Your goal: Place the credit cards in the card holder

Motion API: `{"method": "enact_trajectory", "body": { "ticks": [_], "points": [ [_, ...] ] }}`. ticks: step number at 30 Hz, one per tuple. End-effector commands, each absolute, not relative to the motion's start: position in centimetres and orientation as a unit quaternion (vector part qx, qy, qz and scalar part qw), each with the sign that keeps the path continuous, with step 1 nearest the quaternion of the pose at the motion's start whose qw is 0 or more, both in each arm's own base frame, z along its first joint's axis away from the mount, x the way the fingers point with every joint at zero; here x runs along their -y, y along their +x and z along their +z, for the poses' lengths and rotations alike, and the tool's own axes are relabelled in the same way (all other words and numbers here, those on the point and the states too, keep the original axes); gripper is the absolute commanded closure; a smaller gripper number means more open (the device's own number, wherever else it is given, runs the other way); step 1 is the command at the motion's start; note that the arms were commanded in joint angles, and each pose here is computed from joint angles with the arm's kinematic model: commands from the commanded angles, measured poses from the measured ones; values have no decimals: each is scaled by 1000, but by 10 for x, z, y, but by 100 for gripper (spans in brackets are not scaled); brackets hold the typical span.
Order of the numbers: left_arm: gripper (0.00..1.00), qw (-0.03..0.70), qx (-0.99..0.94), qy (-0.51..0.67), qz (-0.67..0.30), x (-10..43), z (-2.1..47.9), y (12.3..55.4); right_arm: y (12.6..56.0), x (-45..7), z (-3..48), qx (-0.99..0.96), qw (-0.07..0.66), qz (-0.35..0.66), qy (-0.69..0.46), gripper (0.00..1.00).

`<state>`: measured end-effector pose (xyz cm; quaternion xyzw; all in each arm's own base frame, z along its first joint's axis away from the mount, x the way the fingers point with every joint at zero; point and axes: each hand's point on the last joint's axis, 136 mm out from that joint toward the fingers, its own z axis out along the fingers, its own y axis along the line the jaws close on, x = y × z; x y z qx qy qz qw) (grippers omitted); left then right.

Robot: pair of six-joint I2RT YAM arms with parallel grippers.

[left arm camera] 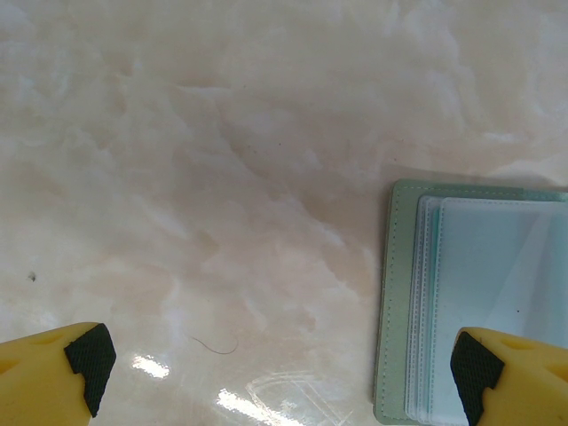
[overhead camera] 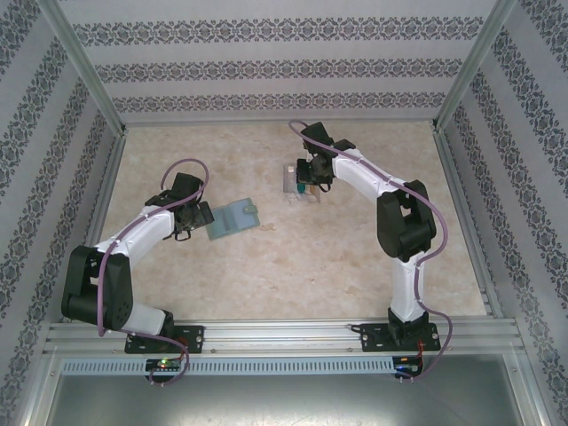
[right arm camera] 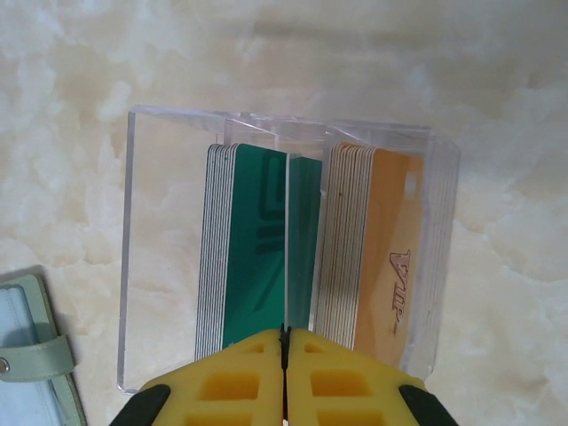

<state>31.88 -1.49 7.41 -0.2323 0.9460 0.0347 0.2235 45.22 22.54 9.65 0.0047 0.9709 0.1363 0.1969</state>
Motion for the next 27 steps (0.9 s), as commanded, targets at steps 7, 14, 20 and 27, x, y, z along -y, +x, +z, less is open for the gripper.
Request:
{"method": "enact_trajectory", "body": {
  "ticks": [7,14,20,27],
  "points": [
    [1,241,-942,-231,27,14,87,325,451,-218,133,-964,233,129,-7,95],
    [1,258,-941,-215,-35,35,116,335,436,-195,161,-957,265,110,-40,100],
    [1,262,-938,-227,-30,31,122,336,407,-254,200,-916,301,221,-145,100],
    [1,249,-937,-245,-24,25,108,330,390,-344,193,-868,219,420,-150,100]
  ]
}}
